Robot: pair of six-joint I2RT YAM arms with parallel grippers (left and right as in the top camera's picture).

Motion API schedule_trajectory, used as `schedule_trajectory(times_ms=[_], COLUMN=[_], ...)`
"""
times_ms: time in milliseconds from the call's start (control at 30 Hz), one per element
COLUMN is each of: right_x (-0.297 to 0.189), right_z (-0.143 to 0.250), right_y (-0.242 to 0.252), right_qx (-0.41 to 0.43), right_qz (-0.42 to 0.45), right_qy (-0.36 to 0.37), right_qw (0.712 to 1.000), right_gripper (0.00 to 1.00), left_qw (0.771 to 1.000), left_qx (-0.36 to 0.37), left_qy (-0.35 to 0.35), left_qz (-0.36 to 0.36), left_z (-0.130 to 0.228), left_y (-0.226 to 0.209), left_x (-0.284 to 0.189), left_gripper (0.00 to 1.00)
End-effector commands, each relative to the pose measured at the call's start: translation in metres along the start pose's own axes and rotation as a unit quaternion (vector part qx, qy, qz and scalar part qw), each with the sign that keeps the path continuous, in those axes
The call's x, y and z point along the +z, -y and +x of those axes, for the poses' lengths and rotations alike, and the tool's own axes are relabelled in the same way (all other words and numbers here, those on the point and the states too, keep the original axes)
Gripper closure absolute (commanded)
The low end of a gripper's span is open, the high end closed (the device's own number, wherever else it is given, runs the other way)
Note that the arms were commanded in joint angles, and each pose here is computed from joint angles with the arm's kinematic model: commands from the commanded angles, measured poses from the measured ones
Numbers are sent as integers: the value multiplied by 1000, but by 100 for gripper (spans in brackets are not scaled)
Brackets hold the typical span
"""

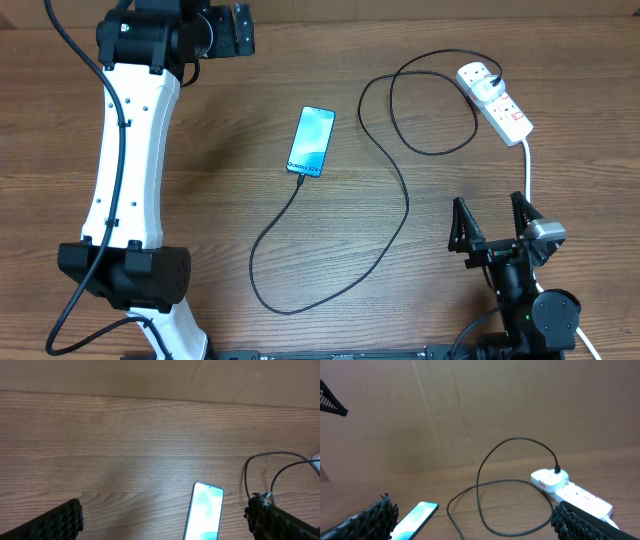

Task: Plug charger to phone and switch on socket

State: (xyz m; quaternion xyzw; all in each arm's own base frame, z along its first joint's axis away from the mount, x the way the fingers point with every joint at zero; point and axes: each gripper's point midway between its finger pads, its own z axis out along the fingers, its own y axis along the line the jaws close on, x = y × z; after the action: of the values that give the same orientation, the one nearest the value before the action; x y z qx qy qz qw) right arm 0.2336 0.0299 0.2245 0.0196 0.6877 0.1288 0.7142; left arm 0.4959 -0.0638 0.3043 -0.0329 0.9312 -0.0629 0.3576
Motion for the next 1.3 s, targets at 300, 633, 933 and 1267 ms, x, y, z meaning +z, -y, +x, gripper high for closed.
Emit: schedule_trajectory(times_ms=[300,633,933,1267], right_x=[8,8,8,8], right_z=[25,51,54,54], right_y=[6,11,12,13], right_qx=[-12,-18,-17,-16], right_qz=[-3,6,8,9], right_qy=[23,-31,-38,-37], right_qw=[1000,999,999,999], right_gripper=[0,0,0,0], left_qw=[1000,1000,1000,1000], left_qx=[11,11,11,11], left_qy=[-1,-1,-1,-1], left_qz=[-5,-5,-5,-5], left_z=[1,1,1,1], left_y=[1,1,1,1], left_x=[2,2,2,2], left_gripper=[0,0,0,0])
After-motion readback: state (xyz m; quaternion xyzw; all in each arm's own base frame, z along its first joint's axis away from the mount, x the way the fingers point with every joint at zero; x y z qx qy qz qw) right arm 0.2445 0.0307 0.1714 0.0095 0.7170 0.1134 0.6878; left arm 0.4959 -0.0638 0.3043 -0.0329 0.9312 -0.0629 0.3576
